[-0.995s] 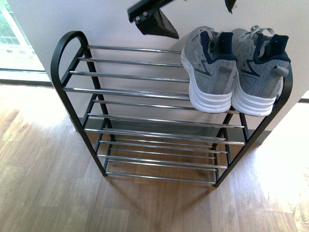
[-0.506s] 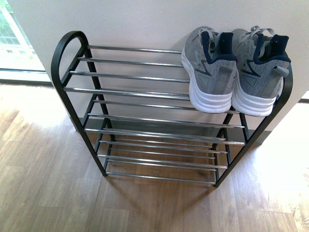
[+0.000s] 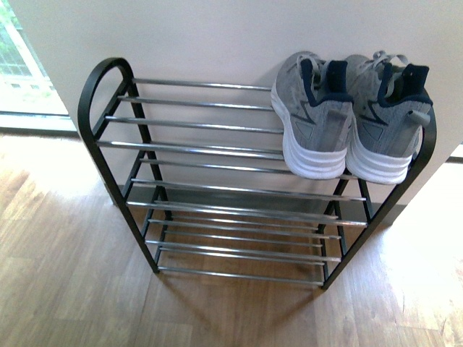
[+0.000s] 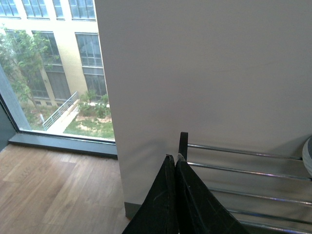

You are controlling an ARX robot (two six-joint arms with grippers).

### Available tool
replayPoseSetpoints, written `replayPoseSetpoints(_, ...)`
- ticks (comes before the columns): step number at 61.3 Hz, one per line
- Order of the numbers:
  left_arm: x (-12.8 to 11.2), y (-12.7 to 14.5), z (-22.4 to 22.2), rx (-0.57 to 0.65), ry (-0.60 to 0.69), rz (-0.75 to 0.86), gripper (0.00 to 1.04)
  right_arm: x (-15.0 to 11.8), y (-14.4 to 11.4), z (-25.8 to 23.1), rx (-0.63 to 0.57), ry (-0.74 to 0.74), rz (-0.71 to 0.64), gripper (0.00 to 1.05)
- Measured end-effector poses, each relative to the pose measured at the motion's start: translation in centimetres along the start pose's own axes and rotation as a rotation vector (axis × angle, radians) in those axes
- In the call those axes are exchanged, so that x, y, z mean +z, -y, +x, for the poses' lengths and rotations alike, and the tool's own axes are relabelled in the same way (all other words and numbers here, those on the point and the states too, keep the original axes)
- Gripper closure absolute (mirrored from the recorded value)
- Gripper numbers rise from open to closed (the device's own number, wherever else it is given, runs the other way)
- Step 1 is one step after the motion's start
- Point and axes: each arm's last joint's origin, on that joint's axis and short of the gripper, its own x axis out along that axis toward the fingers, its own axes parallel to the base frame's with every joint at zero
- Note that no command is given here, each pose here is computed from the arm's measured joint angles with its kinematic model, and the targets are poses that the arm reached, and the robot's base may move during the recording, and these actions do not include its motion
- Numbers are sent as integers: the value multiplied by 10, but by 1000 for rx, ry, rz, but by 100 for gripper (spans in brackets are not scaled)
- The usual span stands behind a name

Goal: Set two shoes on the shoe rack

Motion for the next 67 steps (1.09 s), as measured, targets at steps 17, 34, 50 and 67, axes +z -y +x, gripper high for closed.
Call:
replayPoseSetpoints(17,-13,-15,-33,3,4,1,104,0,0,0,0,0,0,9)
replayPoseSetpoints(34,-20,-30,-54,8,3,1,104,0,0,0,0,0,0,9)
replayPoseSetpoints(50,-33,-30,-69,3,-4,2,104,0,0,0,0,0,0,9)
replayPoseSetpoints(67,-28,-30,-81,3,17,2,104,0,0,0,0,0,0,9)
